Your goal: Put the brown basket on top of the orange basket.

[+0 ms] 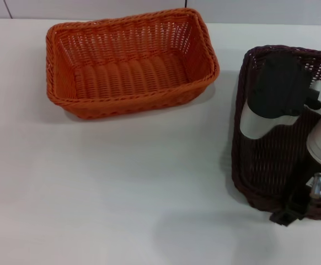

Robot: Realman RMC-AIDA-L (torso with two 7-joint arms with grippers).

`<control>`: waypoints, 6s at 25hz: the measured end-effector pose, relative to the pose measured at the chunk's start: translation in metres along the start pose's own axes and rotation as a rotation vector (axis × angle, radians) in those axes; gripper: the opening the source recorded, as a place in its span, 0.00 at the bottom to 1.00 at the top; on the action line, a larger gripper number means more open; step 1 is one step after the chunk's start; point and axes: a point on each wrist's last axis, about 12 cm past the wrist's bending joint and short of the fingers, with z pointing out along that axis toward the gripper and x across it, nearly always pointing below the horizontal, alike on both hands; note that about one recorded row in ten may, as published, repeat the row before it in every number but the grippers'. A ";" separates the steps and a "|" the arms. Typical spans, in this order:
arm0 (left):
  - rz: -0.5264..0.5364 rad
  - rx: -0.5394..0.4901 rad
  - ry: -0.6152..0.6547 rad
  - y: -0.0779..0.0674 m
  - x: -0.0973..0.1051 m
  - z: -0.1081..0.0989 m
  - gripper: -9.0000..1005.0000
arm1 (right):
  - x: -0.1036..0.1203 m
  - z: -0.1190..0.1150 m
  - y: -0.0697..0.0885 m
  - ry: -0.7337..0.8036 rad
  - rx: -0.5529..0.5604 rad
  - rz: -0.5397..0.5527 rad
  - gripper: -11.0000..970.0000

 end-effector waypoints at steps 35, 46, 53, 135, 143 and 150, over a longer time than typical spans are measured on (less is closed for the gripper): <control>0.002 -0.011 -0.021 0.003 -0.002 -0.002 0.84 | -0.049 -0.103 0.041 -0.563 0.596 -0.732 0.15; -0.002 -0.009 -0.005 0.000 0.000 -0.005 0.84 | -0.069 -0.059 0.037 -0.295 0.973 -1.260 0.15; -0.009 -0.009 0.010 -0.003 0.002 -0.005 0.84 | -0.067 -0.032 0.025 -0.188 1.069 -1.491 0.16; -0.036 0.079 0.059 -0.019 0.005 0.005 0.84 | 0.039 0.003 0.007 -1.758 0.997 0.353 0.63; -0.045 0.063 0.056 -0.016 0.005 0.006 0.84 | 0.105 0.050 -0.021 -1.760 1.057 0.721 0.81; -0.056 0.035 0.040 -0.011 0.003 0.005 0.84 | 0.133 0.077 -0.025 -1.763 1.175 0.888 0.86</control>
